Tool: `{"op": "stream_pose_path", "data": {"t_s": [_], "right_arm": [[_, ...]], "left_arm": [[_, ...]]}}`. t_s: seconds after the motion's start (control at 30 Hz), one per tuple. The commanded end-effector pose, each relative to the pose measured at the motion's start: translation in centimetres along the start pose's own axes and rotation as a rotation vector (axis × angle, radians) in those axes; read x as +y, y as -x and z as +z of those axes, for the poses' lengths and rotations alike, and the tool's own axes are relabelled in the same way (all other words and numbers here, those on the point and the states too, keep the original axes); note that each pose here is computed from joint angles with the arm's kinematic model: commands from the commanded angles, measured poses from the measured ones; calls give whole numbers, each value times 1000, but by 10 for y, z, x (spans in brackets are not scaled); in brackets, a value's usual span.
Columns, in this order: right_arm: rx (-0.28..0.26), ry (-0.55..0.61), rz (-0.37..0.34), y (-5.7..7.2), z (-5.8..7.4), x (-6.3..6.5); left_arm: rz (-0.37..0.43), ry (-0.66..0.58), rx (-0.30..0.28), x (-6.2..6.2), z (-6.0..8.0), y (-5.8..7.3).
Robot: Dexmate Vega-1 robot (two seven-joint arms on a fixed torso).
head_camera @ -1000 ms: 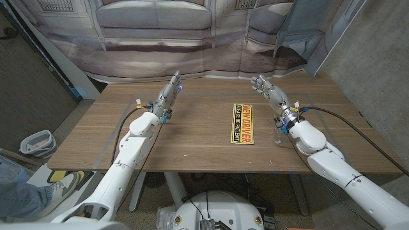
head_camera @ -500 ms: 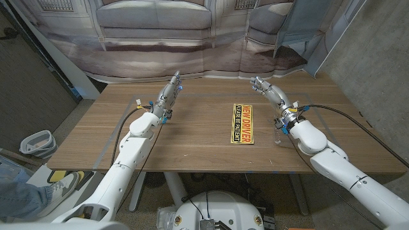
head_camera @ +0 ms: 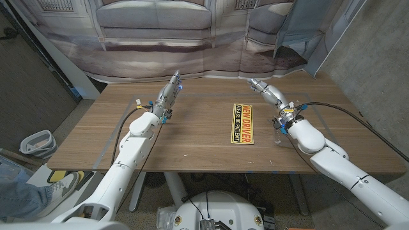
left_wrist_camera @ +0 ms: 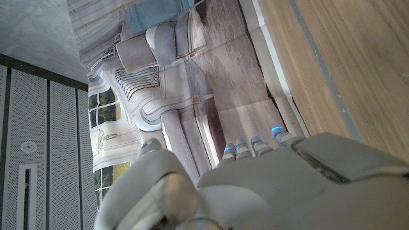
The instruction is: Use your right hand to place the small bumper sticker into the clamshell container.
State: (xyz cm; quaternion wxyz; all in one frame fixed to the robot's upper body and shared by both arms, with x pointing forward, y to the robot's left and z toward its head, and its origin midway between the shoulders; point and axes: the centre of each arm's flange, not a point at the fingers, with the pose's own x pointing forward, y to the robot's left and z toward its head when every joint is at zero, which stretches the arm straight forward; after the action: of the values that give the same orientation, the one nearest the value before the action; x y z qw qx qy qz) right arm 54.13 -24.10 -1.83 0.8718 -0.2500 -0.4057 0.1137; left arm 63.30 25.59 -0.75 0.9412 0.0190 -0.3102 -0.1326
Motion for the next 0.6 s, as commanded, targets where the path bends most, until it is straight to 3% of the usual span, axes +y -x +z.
{"op": "stream_pose_path", "data": {"t_s": [0.03, 0.6], "right_arm": [[-1, 77, 21, -3, 7, 7], [-9, 178, 49, -3, 16, 13]], "left_arm": [[-2, 2, -5, 2, 1, -1], [4, -2, -3, 0, 2, 1]]}}
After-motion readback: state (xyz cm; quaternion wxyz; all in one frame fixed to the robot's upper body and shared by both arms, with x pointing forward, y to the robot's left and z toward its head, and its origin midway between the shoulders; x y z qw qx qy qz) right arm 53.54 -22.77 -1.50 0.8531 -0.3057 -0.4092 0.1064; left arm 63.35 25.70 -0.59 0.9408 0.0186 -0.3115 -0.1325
